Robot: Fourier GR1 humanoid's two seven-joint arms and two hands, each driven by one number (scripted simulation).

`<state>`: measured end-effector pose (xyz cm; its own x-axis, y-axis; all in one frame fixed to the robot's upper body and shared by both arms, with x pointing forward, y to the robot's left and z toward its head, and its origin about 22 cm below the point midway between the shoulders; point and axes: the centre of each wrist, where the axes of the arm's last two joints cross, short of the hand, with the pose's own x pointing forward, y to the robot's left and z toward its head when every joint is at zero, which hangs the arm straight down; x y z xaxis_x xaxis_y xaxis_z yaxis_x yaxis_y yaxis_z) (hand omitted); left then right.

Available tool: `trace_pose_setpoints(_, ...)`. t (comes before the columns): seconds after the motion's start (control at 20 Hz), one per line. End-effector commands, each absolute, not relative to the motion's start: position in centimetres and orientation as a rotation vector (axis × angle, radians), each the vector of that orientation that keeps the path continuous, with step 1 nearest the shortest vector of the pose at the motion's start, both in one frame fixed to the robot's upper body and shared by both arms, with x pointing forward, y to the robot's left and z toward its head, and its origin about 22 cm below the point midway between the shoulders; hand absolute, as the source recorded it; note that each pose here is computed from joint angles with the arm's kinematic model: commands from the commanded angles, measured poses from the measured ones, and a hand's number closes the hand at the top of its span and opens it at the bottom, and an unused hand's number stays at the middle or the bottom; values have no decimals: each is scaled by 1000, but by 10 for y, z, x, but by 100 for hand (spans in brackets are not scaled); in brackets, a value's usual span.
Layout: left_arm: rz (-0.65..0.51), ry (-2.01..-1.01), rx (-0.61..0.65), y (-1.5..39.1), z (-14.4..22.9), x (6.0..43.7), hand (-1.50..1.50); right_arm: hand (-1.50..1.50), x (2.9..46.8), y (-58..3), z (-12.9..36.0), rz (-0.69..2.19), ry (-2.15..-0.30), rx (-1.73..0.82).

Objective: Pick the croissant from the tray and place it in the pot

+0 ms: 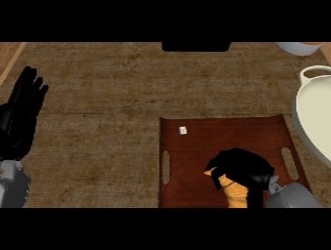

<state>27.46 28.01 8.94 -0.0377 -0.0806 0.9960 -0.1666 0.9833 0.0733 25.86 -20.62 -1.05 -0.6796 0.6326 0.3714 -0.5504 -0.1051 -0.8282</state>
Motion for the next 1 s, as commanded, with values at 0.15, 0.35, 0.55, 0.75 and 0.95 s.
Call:
trace_pose_setpoints(0.15,52,-1614,201,272,80,290,0,150,262,-201,-30,1927,-1351,-63)
trace_pose_setpoints(0.35,67,-1608,184,274,80,261,0,150,232,-198,-21,1816,-1376,-140)
trace_pose_setpoints(0.55,98,-1598,238,277,72,280,0,150,200,-213,-27,1552,-1261,-337)
trace_pose_setpoints(0.75,107,-1596,241,292,88,279,0,150,151,-202,1,1416,-1252,-431)
trace_pose_setpoints(0.95,86,-1615,249,274,83,280,0,150,136,-208,40,1201,-1413,-526)
